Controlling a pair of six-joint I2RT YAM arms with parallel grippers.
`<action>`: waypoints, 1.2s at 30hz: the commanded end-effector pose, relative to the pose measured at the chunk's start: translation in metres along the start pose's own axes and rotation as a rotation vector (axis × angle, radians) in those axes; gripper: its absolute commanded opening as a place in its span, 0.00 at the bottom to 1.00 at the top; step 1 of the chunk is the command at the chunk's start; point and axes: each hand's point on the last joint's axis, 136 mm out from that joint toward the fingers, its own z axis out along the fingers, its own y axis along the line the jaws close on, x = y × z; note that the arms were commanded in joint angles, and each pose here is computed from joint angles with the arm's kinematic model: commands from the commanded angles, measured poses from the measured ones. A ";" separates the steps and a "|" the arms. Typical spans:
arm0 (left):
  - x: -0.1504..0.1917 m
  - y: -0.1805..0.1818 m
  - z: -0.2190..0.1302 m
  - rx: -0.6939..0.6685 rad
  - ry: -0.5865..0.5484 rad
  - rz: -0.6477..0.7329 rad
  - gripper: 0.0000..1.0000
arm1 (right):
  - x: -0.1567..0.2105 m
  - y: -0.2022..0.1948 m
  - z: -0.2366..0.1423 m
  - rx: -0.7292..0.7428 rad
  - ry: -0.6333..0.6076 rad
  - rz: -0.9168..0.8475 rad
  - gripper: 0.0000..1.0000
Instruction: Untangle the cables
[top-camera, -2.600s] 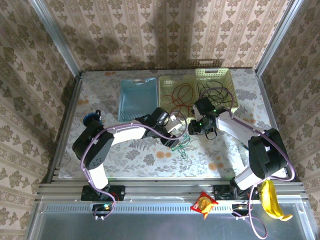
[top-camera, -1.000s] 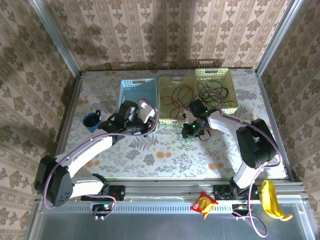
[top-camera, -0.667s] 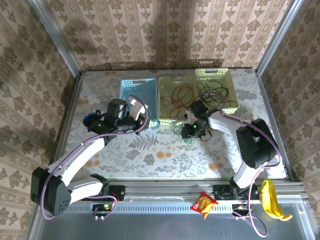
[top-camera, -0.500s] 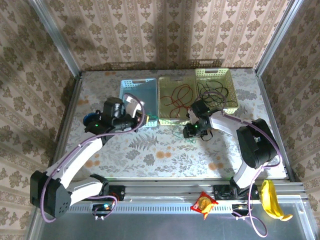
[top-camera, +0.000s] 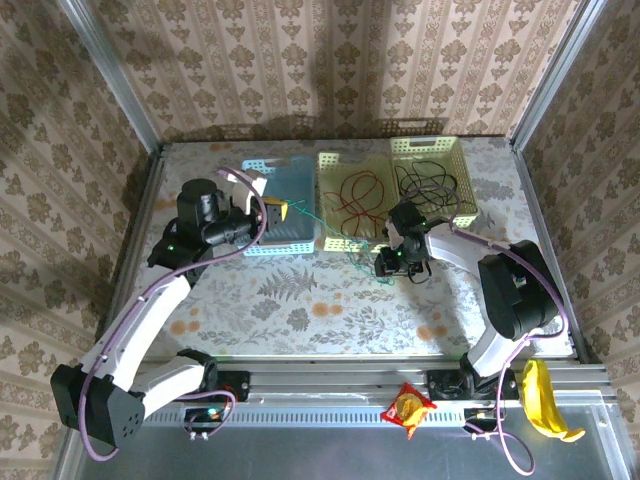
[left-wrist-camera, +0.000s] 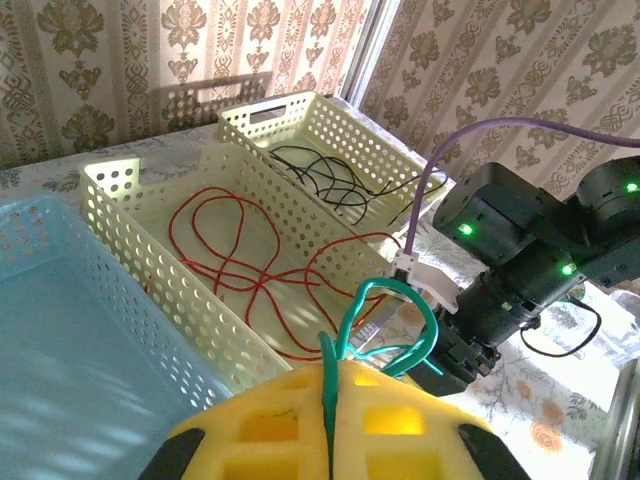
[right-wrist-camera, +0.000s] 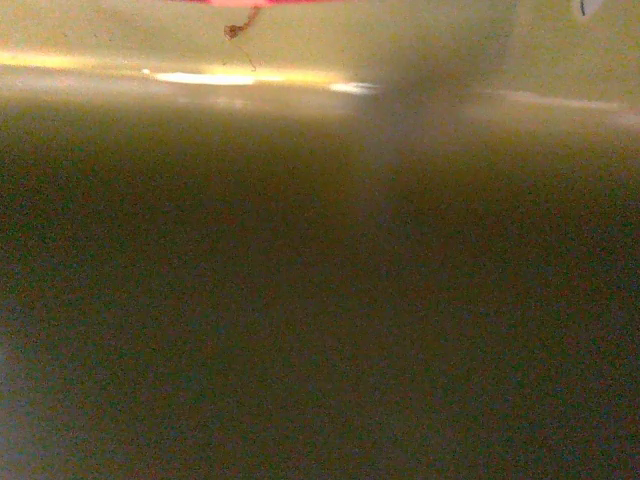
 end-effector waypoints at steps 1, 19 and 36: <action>-0.023 0.000 -0.011 -0.004 -0.082 0.014 0.00 | 0.046 -0.026 0.008 0.093 0.162 0.079 0.38; -0.085 0.027 -0.077 -0.164 -0.360 -0.007 0.00 | 0.051 -0.026 0.013 0.073 0.198 0.102 0.01; -0.113 0.105 -0.128 -0.521 -0.526 -0.113 0.00 | 0.052 -0.024 0.015 0.058 0.208 0.091 0.00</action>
